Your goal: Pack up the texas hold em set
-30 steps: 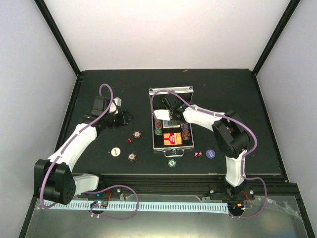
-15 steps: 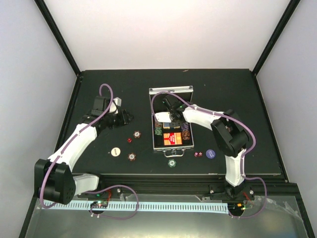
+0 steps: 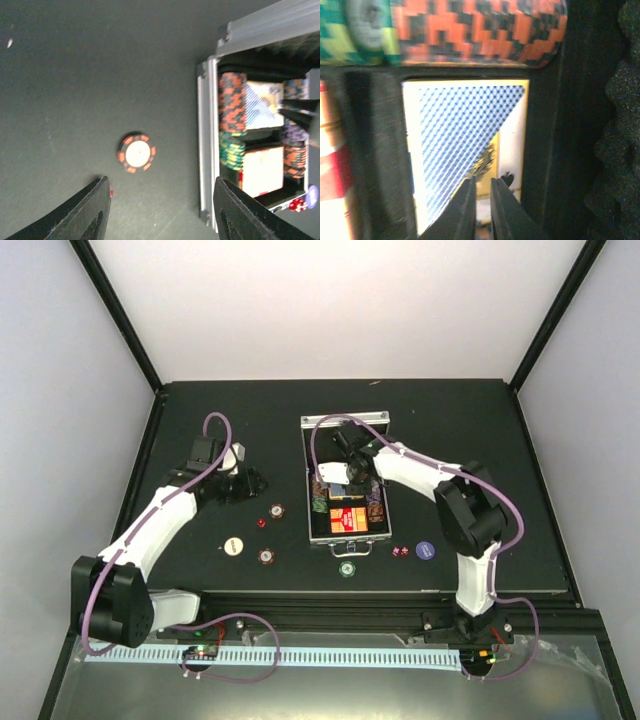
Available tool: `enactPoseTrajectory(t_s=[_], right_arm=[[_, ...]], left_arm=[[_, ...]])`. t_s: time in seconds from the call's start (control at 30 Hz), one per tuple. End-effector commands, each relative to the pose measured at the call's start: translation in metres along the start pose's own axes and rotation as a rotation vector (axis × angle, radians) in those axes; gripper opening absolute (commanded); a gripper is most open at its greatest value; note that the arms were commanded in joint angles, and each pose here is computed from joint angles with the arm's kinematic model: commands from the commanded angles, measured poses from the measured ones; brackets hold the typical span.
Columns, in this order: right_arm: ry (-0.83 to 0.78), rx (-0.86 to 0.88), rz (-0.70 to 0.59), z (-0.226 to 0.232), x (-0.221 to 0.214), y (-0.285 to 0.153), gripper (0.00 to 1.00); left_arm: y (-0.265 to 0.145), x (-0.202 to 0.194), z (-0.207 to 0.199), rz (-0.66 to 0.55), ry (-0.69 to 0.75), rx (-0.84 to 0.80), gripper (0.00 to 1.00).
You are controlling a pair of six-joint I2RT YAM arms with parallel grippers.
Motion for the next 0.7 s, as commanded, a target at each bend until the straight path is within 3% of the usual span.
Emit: enactPoseTrajectory(t_s=[0.0, 0.17, 0.33, 0.67], right_arm=[[0.005, 0.095, -0.134, 0.011, 0.01, -0.059, 0.17], [0.008, 0.253, -0.188, 0.045, 0.005, -0.098, 0.33], [0.066, 0.369, -0.157, 0.087, -0.018, -0.114, 0.46], [0.199, 0.44, -0.023, 0.161, -0.097, -0.122, 0.49]], left_arm=[[-0.013, -0.014, 0.013, 0.086, 0.04, 0.119, 0.59], [-0.019, -0.038, 0.025, 0.202, 0.11, 0.192, 0.61], [-0.01, -0.054, 0.03, 0.29, 0.125, 0.197, 0.61], [-0.006, -0.055, 0.024, 0.303, 0.085, 0.169, 0.59]])
Point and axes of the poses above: each gripper's point midway between its finger pads, its own y axis out along the fingers, its own z axis along the line the jaws close on, x = y × z, the point moved 5 cm from there along -y, back along the fingers, and after that the axes turned 4 degrees about y, right-handed, at the moved point
